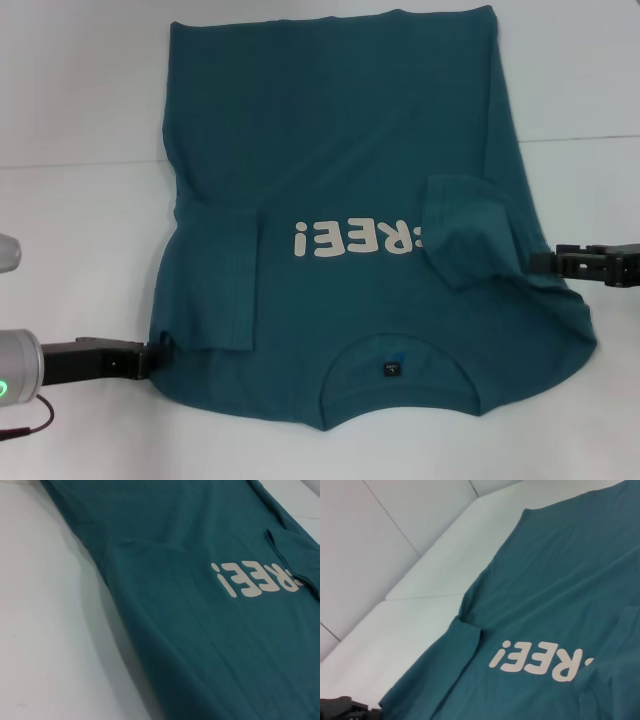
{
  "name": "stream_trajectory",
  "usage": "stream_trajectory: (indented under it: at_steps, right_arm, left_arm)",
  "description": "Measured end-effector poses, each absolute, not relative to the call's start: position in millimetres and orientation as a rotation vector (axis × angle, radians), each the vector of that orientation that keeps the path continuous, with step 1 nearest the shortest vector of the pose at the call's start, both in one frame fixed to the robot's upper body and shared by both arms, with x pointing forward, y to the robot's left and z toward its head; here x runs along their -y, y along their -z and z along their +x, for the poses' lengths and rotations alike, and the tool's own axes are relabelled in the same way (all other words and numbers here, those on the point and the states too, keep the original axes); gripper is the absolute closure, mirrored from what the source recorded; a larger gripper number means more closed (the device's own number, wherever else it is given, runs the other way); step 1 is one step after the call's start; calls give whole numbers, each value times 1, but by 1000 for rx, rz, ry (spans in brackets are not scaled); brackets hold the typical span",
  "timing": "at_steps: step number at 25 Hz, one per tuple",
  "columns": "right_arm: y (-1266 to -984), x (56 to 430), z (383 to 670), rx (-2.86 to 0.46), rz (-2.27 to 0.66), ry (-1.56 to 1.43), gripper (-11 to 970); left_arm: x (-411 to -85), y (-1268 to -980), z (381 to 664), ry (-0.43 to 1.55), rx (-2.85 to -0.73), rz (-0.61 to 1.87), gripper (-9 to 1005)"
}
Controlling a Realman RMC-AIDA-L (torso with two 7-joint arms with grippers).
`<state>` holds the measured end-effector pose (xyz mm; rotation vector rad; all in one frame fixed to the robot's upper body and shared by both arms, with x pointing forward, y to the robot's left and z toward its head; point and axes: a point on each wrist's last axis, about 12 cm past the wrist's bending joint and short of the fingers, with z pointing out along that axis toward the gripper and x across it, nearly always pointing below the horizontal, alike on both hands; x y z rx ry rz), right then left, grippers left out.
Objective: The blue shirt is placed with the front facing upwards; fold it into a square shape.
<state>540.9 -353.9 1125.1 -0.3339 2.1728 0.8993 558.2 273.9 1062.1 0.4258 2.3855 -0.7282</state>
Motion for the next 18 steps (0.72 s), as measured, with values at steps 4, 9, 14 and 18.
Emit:
stream_trajectory:
  at_steps: [4, 9, 14, 18]
  right_arm:
    - [-1136, 367, 541, -2210, -260, -929, 253]
    - [-1159, 401, 546, -2369, -64, -904, 248]
    - [-1164, 421, 552, -2524, 52, -751, 245]
    - [-1160, 418, 559, -2653, 62, -649, 246]
  left_arm:
    - [-272, -1064, 558, 748, -2384, 440, 940]
    - [-271, -1074, 560, 763, -2371, 462, 954]
    - [-270, -1075, 562, 762, -2373, 471, 954]
    - [-268, -1077, 562, 778, -2374, 486, 954]
